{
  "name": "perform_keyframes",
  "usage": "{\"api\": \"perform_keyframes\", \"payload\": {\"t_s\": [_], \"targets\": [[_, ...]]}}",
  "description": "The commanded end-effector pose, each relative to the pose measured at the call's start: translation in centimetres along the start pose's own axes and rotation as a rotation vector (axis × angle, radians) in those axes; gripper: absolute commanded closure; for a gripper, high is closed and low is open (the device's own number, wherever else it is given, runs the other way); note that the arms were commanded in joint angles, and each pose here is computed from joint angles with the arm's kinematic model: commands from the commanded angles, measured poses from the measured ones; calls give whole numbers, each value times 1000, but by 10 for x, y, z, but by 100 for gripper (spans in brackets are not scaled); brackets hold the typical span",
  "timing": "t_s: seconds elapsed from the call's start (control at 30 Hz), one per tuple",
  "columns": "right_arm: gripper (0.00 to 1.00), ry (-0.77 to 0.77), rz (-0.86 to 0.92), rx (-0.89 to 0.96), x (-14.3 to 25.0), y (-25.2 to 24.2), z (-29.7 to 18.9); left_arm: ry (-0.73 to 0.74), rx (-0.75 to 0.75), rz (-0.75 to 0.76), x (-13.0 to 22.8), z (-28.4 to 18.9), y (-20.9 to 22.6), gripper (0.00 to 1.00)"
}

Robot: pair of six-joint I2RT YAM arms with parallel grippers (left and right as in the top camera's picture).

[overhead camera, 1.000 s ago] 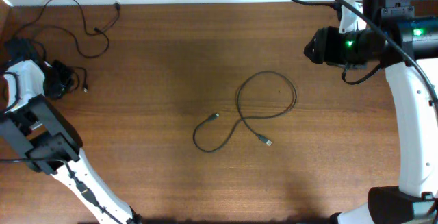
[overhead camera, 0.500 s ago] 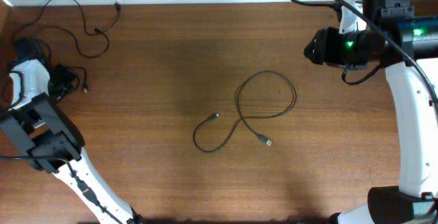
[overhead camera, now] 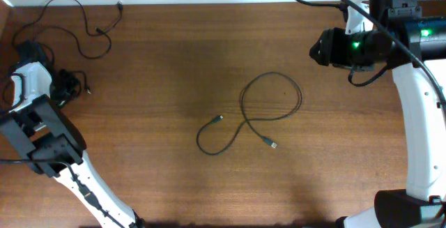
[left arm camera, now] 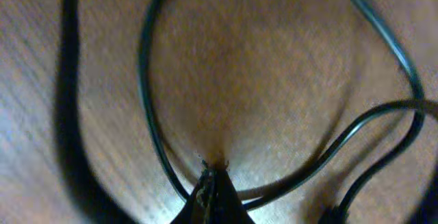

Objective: Untangle cables

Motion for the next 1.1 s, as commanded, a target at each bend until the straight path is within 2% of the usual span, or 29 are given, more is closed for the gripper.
{"api": "perform_keyframes", "payload": {"t_s": [0.0,0.1,0.4,0.6,0.7,0.8,1.07], "targets": [[46,2,-4,-4,0,1,3,85,-66,49,21,15,16,100],[46,-3,-9,-1,-1,1,3,108,-39,77,24,14,13,100],[46,-7,-29,-1,-2,1,2,194,214,193,37,10,-22,100],[46,-8,-30,-1,-2,1,2,199,225,195,38,9,-24,100],[46,-9,-30,-1,-3,1,2,222,317,304,48,5,-41,100],[46,-8,-30,-1,-2,1,2,218,320,326,52,4,-48,100],[46,-2,-32,-1,-1,1,3,189,289,265,41,1,-44,100]]}}
Point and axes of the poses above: each gripper's point midway between its finger pads, its own z axis out along the fingers, its own y axis along the line the jaws close on, x = y × z, the point moved 3 cm from there along -z, back along the fingers, and after that the axes turned 13 degrees about -z, right-handed, at the moved point
